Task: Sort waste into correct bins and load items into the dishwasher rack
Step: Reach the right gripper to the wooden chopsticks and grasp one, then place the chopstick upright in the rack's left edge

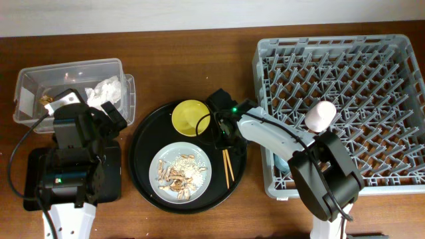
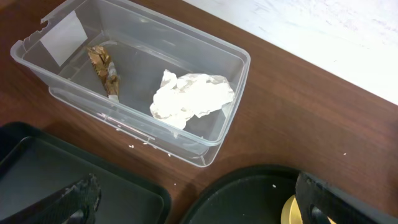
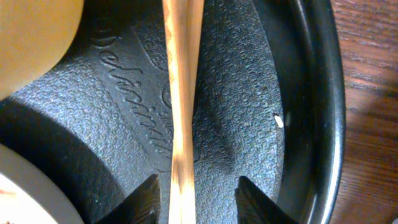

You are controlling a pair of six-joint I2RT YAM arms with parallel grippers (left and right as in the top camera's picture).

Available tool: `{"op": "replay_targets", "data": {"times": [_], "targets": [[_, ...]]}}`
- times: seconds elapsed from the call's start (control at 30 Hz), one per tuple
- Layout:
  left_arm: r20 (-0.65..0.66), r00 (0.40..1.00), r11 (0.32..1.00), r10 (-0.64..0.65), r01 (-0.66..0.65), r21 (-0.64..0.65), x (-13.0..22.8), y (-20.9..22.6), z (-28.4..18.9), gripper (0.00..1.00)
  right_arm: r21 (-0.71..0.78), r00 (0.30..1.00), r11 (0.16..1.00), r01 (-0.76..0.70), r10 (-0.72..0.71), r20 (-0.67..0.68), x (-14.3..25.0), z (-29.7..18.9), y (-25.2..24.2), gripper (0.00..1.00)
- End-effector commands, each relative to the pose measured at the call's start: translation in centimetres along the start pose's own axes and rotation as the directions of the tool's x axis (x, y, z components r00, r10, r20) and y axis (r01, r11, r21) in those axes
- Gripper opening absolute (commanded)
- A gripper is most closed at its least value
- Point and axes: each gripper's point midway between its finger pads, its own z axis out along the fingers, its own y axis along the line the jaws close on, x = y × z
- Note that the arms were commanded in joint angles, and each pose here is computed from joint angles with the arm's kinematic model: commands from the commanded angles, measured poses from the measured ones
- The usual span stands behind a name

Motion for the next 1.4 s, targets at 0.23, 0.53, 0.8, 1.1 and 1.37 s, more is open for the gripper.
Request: {"op": "replay_targets", "data": {"times": [0.23, 0.53, 0.8, 1.1, 1.37], "targets": [[0.014, 1.000, 1.000, 0.000, 0.000, -0.009, -0.4, 0.2, -0.2, 0.99, 0.012, 1.000, 1.000, 0.008, -0.008, 0.023, -0.3, 1.2, 0.4, 0.32], [0.014, 1.000, 1.000, 0.000, 0.000, -0.009, -0.4, 0.2, -0.2, 0.99, 0.032, 0.998, 0.999, 0.023, -0.025, 0.055, -0.6, 1.4, 0.6, 0.14], [0.014, 1.000, 1.000, 0.000, 0.000, -0.009, -0.4, 0.2, -0.2, 0.99, 0.036, 0.998, 0.999, -0.030, 0.028, 0.062, -3.3, -5.2, -0.2, 0.04], [0.014, 1.000, 1.000, 0.000, 0.000, -0.009, -0.4, 0.2, -0.2, 0.99, 0.054, 0.957, 0.984, -0.167, 0.149, 0.250, -9.4, -15.7, -14.1, 0.04], [0.014, 1.000, 1.000, 0.000, 0.000, -0.009, -0.4, 0.2, -0.2, 0.99, 0.037, 0.945, 0.982, -0.188, 0.170, 0.280, -11.8, -13.0, -16.4, 0.13]]}}
